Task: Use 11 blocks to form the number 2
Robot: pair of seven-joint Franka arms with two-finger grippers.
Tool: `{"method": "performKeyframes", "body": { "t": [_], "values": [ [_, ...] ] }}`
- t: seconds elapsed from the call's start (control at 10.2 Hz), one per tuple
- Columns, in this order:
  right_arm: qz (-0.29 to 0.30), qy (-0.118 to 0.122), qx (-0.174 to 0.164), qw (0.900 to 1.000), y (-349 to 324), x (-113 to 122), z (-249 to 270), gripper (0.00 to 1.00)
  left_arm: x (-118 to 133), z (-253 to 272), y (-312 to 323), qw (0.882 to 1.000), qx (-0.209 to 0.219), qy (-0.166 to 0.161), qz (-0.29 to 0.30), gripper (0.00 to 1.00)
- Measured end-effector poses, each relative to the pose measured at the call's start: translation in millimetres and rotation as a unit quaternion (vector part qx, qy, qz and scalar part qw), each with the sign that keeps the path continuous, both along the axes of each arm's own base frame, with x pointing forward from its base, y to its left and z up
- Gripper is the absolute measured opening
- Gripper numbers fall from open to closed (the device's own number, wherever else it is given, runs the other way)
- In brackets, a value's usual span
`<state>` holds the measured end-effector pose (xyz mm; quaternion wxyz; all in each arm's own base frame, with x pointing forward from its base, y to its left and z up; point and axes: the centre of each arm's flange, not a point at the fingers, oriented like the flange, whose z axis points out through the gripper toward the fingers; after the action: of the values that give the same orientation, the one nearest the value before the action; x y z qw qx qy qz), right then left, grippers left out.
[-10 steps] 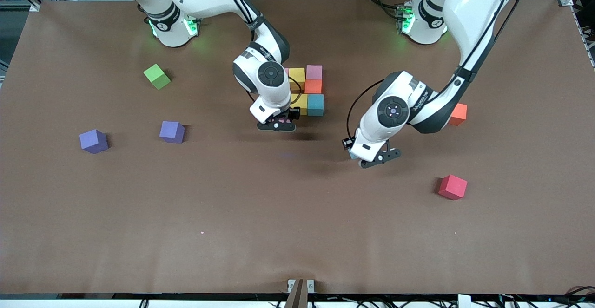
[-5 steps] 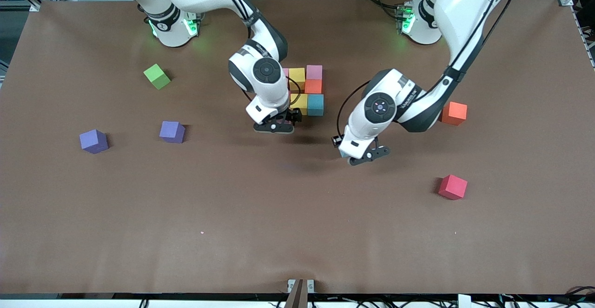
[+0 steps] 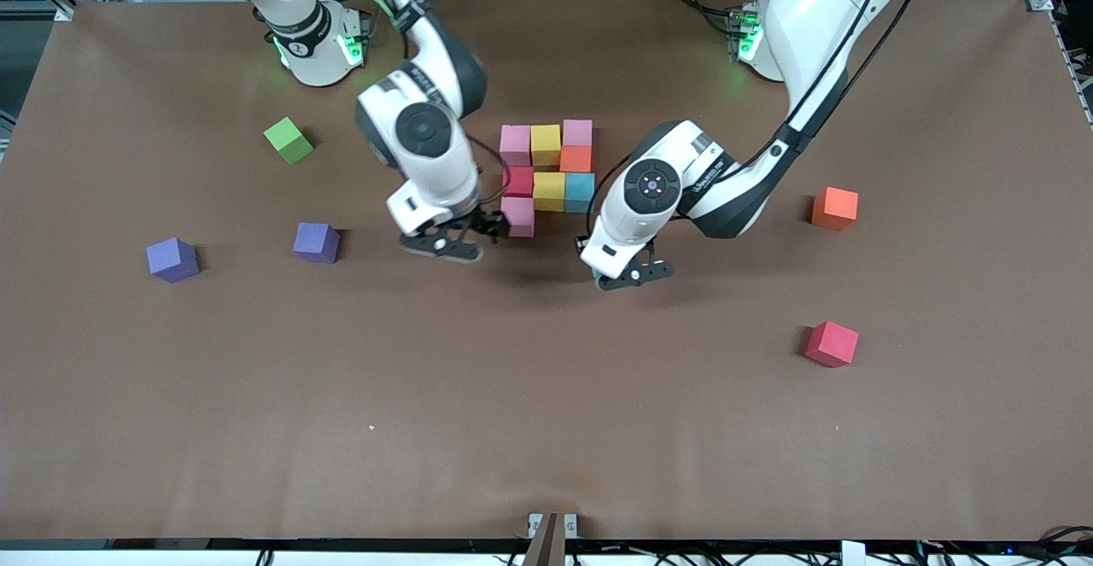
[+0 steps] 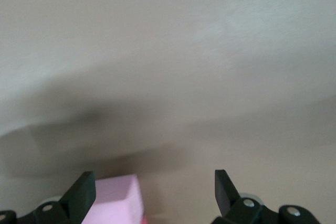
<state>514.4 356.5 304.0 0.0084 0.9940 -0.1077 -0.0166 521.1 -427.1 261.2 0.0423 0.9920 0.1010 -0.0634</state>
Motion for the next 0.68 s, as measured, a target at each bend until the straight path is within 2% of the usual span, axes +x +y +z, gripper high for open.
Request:
{"method": "performKeyframes", "body": {
  "t": [0.39, 0.68],
  "values": [
    [0.038, 0.039, -0.015, 0.998, -100, 16, -26, 1.00, -8, 13, -59, 0.999, -0.024, -0.010, -0.031, 0.57],
    [0.088, 0.055, -0.014, 0.995, -155, 10, -25, 1.00, -17, 6, -94, 0.997, -0.003, 0.004, -0.077, 0.57]
  ]
}}
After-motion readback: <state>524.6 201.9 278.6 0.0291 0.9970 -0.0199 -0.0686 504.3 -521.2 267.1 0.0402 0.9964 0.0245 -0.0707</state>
